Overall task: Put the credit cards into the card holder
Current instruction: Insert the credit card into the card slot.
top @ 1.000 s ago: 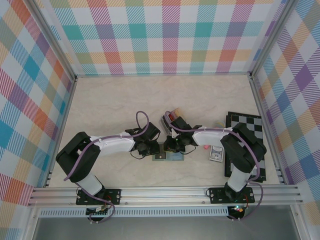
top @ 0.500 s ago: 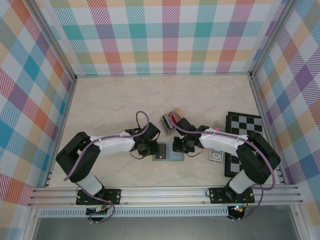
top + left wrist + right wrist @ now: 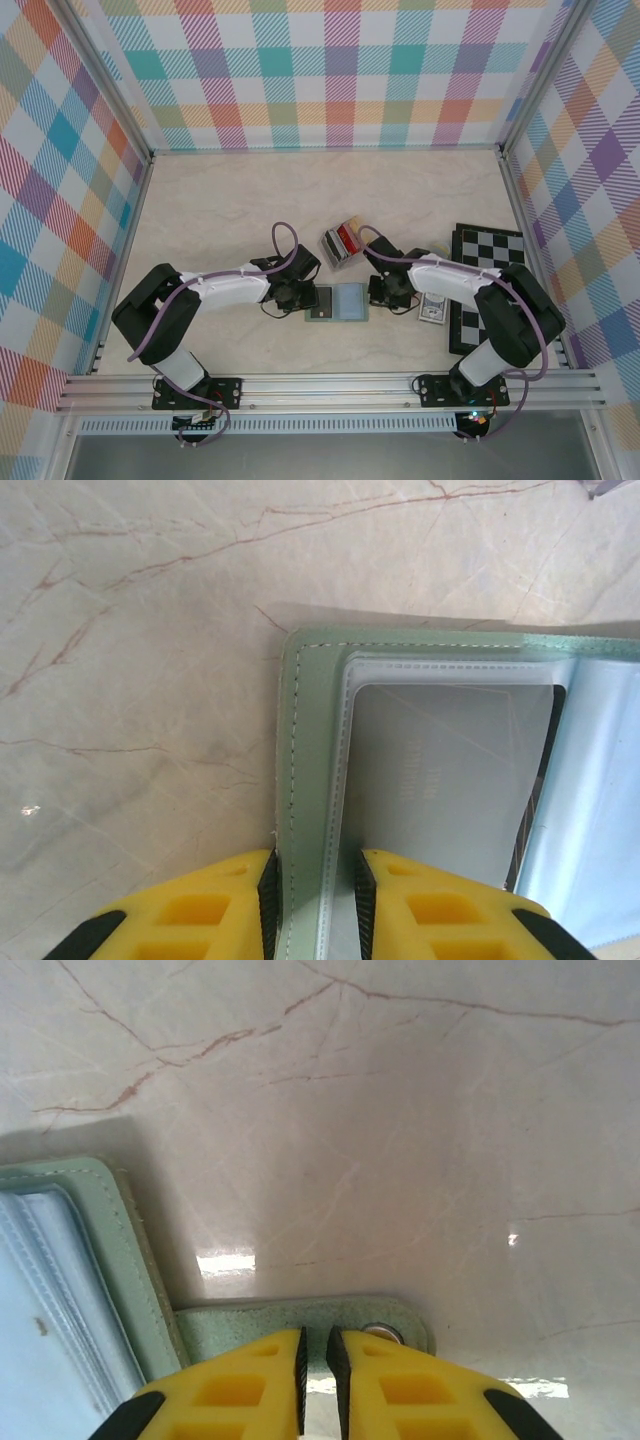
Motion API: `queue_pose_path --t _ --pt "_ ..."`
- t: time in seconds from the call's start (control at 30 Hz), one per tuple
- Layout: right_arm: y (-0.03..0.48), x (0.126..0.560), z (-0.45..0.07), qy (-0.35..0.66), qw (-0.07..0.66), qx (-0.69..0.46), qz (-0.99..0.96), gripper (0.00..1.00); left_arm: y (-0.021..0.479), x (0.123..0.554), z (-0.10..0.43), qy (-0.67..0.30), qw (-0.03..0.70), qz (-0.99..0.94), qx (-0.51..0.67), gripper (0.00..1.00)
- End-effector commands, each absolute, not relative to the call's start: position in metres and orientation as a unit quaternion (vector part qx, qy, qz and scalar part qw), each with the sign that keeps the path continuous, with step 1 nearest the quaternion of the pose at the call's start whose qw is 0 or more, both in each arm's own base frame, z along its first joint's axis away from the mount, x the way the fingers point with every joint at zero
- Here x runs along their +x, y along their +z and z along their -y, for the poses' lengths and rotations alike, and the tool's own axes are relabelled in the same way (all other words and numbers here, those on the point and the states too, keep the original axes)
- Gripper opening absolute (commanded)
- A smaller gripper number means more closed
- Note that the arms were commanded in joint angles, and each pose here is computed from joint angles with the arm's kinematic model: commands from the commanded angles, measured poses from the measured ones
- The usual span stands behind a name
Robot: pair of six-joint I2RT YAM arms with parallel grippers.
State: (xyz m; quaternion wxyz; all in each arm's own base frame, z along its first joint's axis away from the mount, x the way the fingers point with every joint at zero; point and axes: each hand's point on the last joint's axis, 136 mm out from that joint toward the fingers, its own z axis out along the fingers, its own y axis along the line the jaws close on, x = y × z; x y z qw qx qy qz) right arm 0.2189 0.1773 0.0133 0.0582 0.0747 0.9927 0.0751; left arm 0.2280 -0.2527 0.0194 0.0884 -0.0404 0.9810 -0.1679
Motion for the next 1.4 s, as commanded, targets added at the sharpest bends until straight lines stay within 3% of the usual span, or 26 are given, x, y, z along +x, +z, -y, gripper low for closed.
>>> queue_pose_path --t 0.0,0.17,0.33,0.47,0.8,1.03,1.37 --pt "-0.003 0.203 -0.163 0.035 0.013 0.086 -0.996 0.17 0.007 0.226 0.244 -0.147 0.08 -0.985 -0.041 0.27" --pt "0.006 0.213 -0.16 0.049 0.02 0.096 -0.994 0.18 0.01 0.227 0.243 -0.147 0.084 -0.985 -0.04 0.27" --pt "0.005 0.221 -0.183 0.163 -0.021 0.09 -0.982 0.17 0.01 0.228 0.244 -0.147 0.085 -0.985 -0.039 0.27" --pt "0.002 0.223 -0.175 0.136 -0.031 0.097 -0.986 0.13 0.009 0.228 0.245 -0.149 0.085 -0.984 -0.039 0.27" --pt "0.076 0.252 -0.178 0.171 0.087 0.067 -0.979 0.21 0.031 0.235 0.249 -0.158 0.104 -0.981 -0.033 0.31" --pt "0.114 0.266 -0.177 0.181 0.158 0.033 -0.97 0.3 0.057 0.244 0.252 -0.166 0.13 -0.977 -0.026 0.4" --pt "0.137 0.288 -0.191 0.186 0.187 -0.02 -0.964 0.33 0.093 0.282 0.265 -0.234 0.152 -0.959 -0.057 0.52"
